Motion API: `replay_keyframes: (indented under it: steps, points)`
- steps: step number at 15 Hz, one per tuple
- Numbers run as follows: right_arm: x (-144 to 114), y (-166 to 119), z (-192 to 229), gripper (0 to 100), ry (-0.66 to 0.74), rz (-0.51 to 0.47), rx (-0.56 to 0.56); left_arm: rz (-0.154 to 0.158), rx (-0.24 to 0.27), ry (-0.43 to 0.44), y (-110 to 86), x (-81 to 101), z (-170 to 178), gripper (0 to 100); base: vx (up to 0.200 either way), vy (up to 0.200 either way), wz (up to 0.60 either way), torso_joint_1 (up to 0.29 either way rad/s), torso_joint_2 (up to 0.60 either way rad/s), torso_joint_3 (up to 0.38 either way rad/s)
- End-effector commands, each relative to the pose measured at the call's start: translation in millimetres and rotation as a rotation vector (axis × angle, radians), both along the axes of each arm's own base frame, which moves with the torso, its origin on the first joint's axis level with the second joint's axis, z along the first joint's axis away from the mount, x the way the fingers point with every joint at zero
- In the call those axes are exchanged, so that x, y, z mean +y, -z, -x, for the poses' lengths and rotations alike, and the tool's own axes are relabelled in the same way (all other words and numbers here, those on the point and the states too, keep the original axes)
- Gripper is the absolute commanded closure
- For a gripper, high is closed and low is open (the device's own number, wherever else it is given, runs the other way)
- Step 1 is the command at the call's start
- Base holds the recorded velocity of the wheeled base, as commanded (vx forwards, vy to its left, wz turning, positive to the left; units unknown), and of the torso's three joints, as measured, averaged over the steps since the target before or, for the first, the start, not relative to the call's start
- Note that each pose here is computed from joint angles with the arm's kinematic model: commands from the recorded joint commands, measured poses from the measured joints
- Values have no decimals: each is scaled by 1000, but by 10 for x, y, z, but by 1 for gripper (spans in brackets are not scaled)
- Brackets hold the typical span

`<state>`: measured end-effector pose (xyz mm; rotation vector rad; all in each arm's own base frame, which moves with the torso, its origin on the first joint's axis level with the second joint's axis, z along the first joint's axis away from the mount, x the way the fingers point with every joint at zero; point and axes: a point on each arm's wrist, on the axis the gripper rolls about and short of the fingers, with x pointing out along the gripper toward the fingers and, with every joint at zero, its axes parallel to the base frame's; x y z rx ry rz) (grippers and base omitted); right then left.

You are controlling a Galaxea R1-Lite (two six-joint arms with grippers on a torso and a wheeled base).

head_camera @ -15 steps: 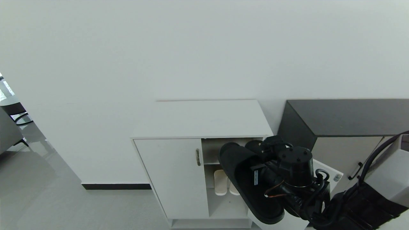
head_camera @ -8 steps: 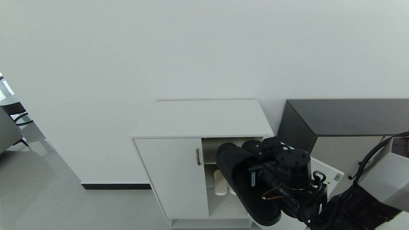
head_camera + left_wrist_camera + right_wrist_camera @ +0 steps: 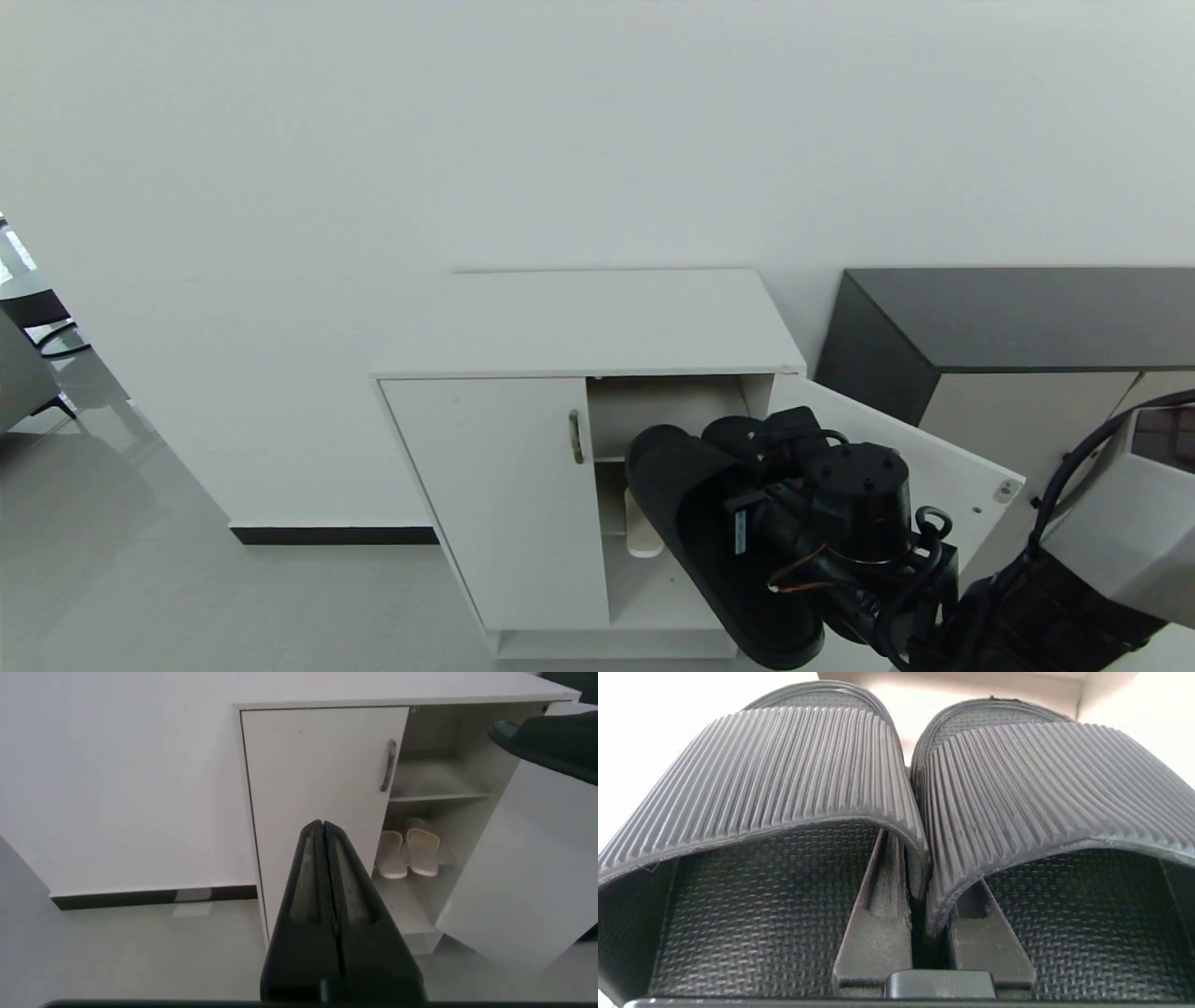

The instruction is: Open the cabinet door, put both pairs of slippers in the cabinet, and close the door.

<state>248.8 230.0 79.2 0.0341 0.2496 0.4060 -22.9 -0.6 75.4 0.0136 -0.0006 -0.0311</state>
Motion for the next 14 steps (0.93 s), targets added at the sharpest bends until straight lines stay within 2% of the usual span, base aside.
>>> replay_keyframes:
  steps: [1, 14]
  points:
    - [12, 9, 11, 100, -4, 2, 2, 0, 0, 0, -1, 0, -1, 100, 0, 0, 0, -207, 413, 207]
    - [33, 43, 49, 100, -18, 11, 12, 1, 0, 0, -1, 0, -1, 100, 0, 0, 0, -258, 530, 266]
